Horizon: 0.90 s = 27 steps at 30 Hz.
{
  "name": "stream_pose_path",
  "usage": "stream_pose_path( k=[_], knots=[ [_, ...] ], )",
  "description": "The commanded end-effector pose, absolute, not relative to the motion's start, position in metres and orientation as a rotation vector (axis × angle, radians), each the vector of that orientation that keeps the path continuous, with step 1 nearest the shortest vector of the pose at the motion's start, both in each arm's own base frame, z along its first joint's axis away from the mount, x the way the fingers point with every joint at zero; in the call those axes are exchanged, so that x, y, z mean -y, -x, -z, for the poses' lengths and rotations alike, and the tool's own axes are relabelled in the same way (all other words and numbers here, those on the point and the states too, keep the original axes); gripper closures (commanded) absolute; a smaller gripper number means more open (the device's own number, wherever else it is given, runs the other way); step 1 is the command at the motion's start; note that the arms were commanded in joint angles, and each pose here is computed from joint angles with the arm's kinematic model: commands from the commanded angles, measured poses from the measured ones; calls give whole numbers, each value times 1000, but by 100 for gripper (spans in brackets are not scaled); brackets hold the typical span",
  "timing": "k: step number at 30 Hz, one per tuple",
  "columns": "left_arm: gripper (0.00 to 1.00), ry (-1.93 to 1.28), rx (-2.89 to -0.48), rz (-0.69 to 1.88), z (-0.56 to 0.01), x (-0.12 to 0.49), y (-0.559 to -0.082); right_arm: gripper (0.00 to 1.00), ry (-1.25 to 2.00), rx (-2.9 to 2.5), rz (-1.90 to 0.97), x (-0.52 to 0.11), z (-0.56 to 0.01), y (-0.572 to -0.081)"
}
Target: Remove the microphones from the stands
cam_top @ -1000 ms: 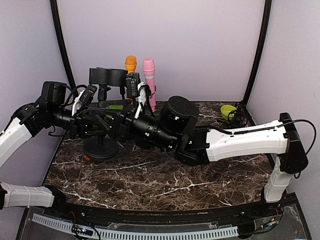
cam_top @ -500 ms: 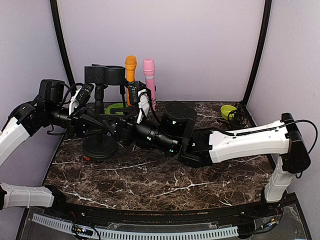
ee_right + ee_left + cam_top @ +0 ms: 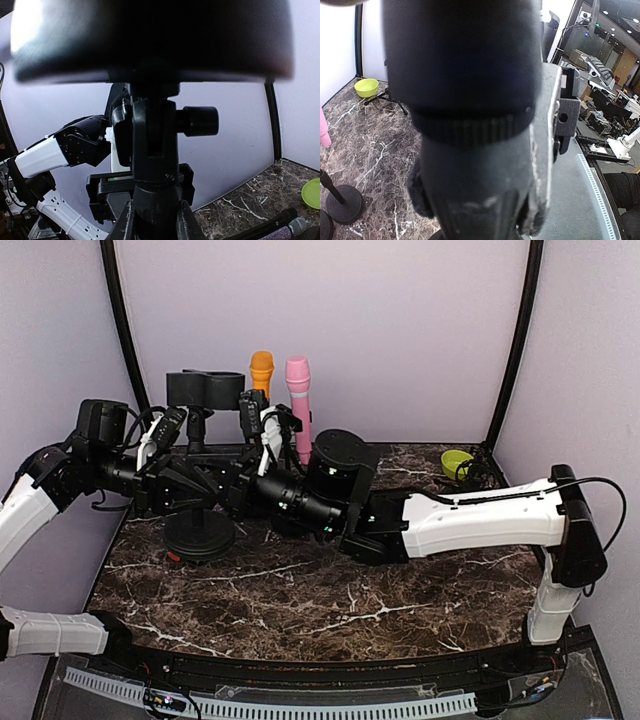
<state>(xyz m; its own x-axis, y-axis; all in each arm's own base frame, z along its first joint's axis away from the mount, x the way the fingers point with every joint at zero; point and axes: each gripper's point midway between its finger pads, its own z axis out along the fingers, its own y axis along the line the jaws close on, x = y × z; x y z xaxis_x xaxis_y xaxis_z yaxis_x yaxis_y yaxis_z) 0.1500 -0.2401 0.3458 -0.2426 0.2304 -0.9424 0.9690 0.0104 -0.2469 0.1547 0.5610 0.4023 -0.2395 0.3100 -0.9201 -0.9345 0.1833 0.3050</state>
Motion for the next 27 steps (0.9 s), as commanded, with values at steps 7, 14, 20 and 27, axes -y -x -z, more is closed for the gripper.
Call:
stream_pose_path(
  k=[7, 14, 20, 27],
  knots=[
    [1, -1234, -1606, 1063, -345, 233, -169, 99, 578, -1370, -1053, -512, -369, -210],
    [1, -1254, -1765, 1029, -318, 226, -177, 100, 374, -1444, -669, -391, -323, -266],
    [1, -1243, -1758, 978, -318, 221, -182, 100, 224, -1472, -440, -299, -286, -311],
    [1, -1250, -1774, 973, -312, 222, -187, 100, 112, -1459, -200, -248, -269, -375]
  ],
)
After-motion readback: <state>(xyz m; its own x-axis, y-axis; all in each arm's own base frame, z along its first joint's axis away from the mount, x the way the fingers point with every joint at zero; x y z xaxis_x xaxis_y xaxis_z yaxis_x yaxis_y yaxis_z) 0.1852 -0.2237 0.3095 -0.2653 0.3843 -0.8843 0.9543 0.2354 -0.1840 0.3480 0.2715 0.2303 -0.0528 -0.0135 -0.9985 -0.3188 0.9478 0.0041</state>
